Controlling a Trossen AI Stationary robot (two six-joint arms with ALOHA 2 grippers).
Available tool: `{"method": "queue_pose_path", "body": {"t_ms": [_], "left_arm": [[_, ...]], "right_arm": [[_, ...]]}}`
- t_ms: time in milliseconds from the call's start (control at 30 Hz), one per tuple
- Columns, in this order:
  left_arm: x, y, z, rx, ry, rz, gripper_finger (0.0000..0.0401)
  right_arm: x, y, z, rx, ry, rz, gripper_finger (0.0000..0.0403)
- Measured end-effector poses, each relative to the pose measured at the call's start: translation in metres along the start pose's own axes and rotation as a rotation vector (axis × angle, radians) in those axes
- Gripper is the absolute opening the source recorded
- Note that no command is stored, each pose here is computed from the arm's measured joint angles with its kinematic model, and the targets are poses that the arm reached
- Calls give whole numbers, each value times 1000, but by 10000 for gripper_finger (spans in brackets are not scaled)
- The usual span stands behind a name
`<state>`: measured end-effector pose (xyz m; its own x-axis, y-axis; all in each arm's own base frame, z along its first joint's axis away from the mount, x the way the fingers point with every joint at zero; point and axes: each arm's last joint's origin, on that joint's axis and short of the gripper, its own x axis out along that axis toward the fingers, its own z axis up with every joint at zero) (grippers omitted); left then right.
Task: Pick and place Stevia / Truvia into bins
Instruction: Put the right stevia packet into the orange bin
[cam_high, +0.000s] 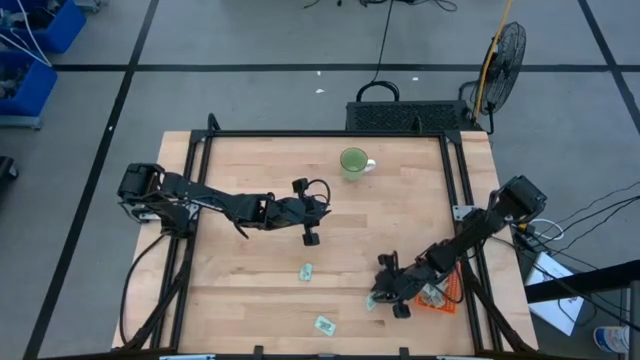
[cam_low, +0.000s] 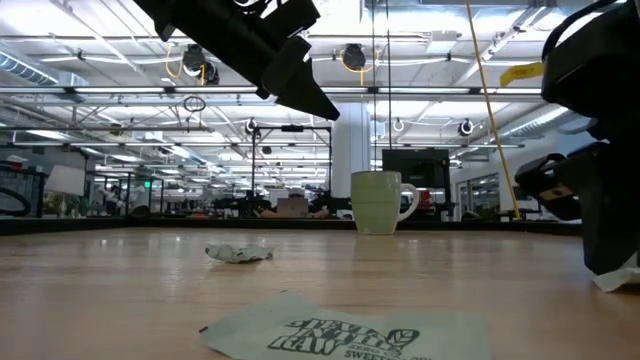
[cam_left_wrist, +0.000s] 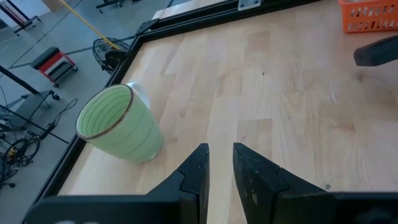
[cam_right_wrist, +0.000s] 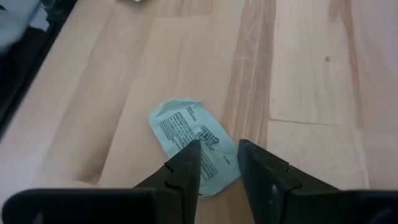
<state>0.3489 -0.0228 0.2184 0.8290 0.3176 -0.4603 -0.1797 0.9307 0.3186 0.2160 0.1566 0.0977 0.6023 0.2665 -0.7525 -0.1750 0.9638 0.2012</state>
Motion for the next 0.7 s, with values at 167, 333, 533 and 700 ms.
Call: {"method": "queue_pose_path", "body": {"t_ms": [167,333,533,700], "left_arm": [[0,0,0,0,0,0,79],[0,0,0,11,0,0,79],[0,0,0,12,-1,0,79],[1,2,0,11,0,5,79]], "right_arm": [[0,-2,-5,-127,21,-79,75],[2,-8,-6,-194,42,-108,13],[-1,-11,-1,-196,26,-114,5],[-25,-10,10,-174,-19,-107,3]]}}
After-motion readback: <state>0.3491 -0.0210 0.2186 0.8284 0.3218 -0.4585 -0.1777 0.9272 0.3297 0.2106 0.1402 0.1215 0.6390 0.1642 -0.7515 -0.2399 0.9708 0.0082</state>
